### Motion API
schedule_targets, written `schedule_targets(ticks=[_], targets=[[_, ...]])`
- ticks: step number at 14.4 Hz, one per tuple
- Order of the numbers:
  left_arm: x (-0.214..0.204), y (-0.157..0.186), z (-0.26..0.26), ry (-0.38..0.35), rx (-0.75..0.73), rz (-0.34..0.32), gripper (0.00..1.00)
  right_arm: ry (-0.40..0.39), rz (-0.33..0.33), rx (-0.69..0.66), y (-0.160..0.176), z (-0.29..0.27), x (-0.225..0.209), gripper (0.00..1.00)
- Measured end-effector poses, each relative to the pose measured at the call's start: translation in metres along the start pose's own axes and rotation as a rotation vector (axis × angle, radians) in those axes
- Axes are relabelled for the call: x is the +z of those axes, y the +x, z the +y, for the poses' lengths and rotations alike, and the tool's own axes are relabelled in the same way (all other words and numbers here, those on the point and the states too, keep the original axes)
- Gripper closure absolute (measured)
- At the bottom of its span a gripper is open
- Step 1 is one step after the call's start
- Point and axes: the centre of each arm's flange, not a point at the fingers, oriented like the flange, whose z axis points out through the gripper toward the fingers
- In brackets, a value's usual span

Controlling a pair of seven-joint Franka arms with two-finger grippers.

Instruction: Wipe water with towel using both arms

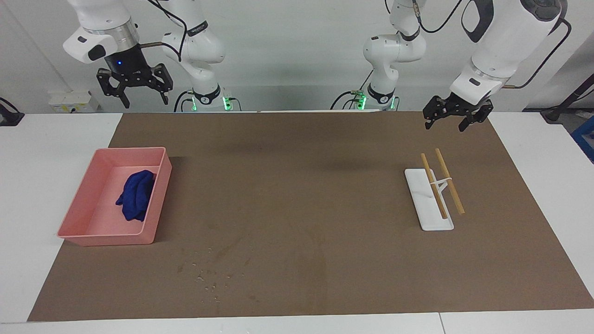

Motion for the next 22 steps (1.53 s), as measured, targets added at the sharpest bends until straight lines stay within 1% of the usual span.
schedule_targets(ticks=[3, 4, 6, 7, 10, 13, 15, 19, 22], targets=[[0.000, 0.000, 0.000, 0.000, 0.000, 0.000, 0.00, 0.010, 0.004, -0.032, 0.016, -0.021, -0.001, 0.00], [0.000, 0.000, 0.000, 0.000, 0.000, 0.000, 0.00, 0.014, 0.000, -0.019, 0.019, -0.029, -0.001, 0.00], [0.000, 0.000, 0.000, 0.000, 0.000, 0.000, 0.00, 0.022, -0.004, 0.021, 0.021, -0.030, 0.000, 0.00], [0.000, 0.000, 0.000, 0.000, 0.000, 0.000, 0.00, 0.026, -0.018, 0.035, 0.023, -0.025, 0.004, 0.00], [0.000, 0.000, 0.000, 0.000, 0.000, 0.000, 0.00, 0.030, -0.039, 0.045, 0.030, -0.018, 0.013, 0.00], [0.000, 0.000, 0.000, 0.000, 0.000, -0.001, 0.00, 0.031, -0.038, 0.024, 0.032, -0.038, 0.013, 0.00], [0.000, 0.000, -0.005, 0.000, -0.010, 0.001, 0.00, 0.031, -0.037, 0.036, 0.032, -0.043, 0.012, 0.00], [0.000, 0.000, -0.002, 0.000, -0.005, 0.004, 0.00, 0.034, -0.039, 0.108, 0.029, 0.002, 0.013, 0.00], [0.000, 0.001, 0.003, 0.000, 0.004, 0.005, 0.00, 0.035, -0.039, 0.121, 0.028, 0.011, 0.014, 0.00]])
